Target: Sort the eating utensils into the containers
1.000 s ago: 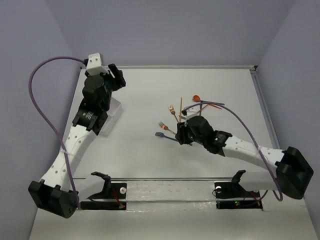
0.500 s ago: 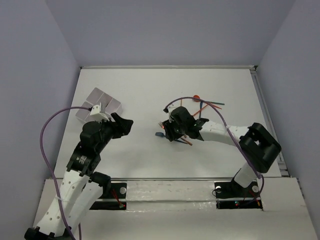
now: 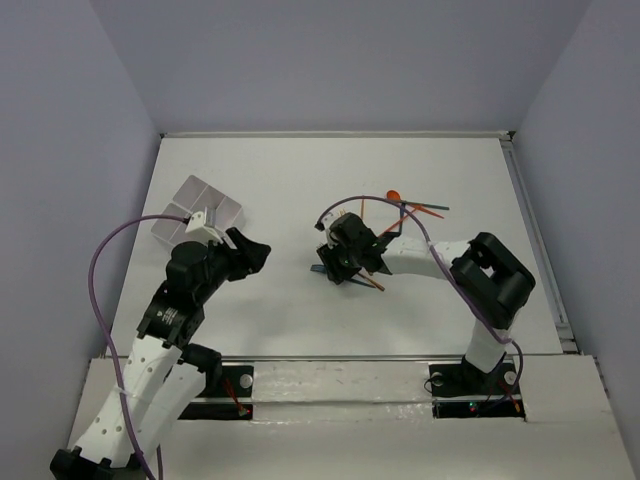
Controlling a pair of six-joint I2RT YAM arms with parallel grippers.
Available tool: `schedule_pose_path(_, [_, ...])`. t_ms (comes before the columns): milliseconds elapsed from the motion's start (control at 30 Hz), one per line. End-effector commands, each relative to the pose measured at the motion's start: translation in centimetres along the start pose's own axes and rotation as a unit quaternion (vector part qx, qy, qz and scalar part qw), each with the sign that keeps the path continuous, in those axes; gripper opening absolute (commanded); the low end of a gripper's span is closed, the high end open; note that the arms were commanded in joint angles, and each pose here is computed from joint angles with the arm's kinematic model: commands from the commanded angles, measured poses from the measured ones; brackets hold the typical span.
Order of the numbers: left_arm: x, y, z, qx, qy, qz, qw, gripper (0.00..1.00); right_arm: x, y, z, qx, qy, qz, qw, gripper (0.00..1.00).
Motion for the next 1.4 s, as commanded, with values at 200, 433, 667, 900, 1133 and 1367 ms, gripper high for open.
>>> schedule_pose_path(200, [0.3, -0.7, -0.8, 0.015, 0.035, 0.008, 0.999, 0.69, -0.7, -0.3, -1.9, 0.044, 0.015, -0.017, 0.999, 0.30])
schedule_pose_path(433, [0.4, -1.0, -1.6, 0.027, 0.064, -0.002, 0.998, 0.69, 0.5, -0.3, -2.3, 0.046, 0.027, 0.002, 0.999, 0.07])
schedule_pose_path(667, [0.5, -1.8, -2.7, 0.044, 0.100, -0.032, 0.994, 0.70, 2.8, 3.2, 1.5, -0.069, 0.016, 0.092, 0.993, 0.07])
schedule_pose_path(900, [0.8, -3.6, -4.1, 0.059, 0.137, -0.062, 0.987, 0.66, 5.5, 6.7, 2.9, -0.144, 0.011, 0.194, 0.970, 0.07])
schedule_pose_path(1133, [0.1, -4.3, -4.4, 0.065, 0.168, -0.107, 0.978, 0.66, 7.5, 7.6, 3.2, -0.166, 0.010, 0.232, 0.958, 0.07])
schedule_pose_path(1367, [-0.1, -4.3, -4.5, 0.059, 0.181, -0.121, 0.974, 0.68, 8.8, 7.9, 3.4, -0.174, 0.015, 0.252, 0.952, 0.07])
Point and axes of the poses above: each gripper's point midway between its finger pads, its own y axis back along the fingers, its own x axis along the line the jaws close on, z = x × y, the point moved 9 cm from there along y, back along the fingers
